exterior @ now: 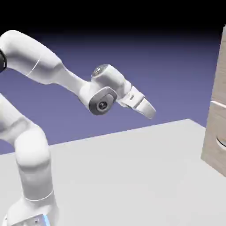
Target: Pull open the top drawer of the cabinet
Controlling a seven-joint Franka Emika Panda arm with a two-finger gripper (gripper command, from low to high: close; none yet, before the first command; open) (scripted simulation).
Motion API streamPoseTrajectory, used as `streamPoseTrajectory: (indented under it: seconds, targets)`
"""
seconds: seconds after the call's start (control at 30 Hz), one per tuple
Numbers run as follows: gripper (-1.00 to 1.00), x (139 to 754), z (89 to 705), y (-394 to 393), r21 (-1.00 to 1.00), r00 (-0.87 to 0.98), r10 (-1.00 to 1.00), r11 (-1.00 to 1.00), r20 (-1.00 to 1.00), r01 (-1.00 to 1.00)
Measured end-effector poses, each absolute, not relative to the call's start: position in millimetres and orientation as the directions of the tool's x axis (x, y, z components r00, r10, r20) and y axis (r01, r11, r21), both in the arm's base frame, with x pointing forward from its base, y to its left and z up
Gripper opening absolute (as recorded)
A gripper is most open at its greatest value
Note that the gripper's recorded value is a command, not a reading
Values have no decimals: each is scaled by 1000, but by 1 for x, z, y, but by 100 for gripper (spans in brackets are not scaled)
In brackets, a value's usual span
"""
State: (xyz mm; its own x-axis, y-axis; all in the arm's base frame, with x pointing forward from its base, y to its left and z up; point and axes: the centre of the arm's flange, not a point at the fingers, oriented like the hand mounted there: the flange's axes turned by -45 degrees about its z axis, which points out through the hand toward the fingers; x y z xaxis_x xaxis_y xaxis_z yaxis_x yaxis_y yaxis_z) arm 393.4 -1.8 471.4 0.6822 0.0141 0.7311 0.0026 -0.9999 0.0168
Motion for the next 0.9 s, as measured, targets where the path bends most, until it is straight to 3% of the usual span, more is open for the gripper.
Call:
streamPoseTrajectory:
  seconds: [0.43,0.9]
  targets:
    - [0,419,597,-41,-204,432,-321,-933,843,-295]
    - [0,458,671,-30,-475,168,-554,-807,816,-351]
